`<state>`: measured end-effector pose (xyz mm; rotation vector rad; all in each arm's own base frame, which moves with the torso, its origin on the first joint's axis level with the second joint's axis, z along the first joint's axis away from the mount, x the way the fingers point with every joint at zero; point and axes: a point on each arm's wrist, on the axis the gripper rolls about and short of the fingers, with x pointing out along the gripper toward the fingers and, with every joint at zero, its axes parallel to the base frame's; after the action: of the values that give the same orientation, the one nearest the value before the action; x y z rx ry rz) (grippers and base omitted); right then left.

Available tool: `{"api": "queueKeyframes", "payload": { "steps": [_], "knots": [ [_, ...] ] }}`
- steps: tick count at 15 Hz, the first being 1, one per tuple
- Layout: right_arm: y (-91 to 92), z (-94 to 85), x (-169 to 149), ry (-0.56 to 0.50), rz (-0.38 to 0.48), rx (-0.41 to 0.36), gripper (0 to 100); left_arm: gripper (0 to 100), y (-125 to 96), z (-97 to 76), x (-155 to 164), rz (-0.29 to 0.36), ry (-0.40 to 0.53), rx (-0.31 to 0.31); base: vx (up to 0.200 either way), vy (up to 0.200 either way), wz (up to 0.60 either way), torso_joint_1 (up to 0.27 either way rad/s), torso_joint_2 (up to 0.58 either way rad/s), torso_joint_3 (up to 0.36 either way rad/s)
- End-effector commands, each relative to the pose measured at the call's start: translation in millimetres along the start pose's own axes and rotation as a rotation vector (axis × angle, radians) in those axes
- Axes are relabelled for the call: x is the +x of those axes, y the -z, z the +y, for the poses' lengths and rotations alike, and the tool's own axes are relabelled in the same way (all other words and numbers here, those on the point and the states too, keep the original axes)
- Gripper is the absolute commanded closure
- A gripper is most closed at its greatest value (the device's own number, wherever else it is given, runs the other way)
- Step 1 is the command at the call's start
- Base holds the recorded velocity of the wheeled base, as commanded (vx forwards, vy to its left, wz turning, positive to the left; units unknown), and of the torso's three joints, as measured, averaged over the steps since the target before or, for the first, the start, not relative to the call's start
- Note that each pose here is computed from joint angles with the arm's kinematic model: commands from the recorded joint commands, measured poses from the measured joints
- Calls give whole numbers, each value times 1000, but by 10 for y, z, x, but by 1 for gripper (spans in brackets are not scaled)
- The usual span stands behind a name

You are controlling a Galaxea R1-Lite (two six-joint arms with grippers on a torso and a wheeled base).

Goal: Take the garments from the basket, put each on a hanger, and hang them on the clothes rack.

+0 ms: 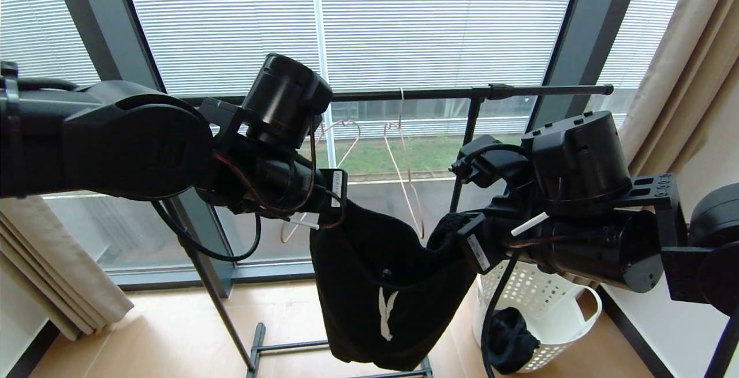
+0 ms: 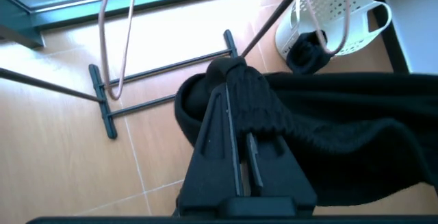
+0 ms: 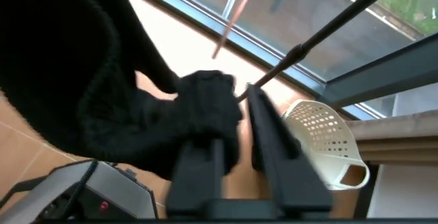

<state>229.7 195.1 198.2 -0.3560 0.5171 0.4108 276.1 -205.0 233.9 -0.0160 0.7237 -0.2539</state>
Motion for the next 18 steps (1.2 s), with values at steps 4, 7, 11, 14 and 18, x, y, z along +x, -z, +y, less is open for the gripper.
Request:
{"api": "queueKeyframes", "payload": {
  "steps": [4,7,11,14,18],
  "knots": [
    [273,-315,-28,38,74,-179,0,100,-110,-8,-180,-61,24,-15,0,0,0,0,0,0],
    [462,-348,-76,-85,19,-299,0,100,-164,-52,-258,-97,26,-16,0,0,0,0,0,0],
    [548,-295,-27,-204,-51,-320,0,100,-274,-78,-321,-147,27,-36,0,0,0,0,0,0],
    [493,-278,-33,-291,-152,-291,0,100,-251,-116,-320,-142,36,-27,0,0,0,0,0,0],
    [509,-229,-26,-394,-210,-271,0,100,-263,-166,-357,-155,45,-23,0,0,0,0,0,0]
  ]
}}
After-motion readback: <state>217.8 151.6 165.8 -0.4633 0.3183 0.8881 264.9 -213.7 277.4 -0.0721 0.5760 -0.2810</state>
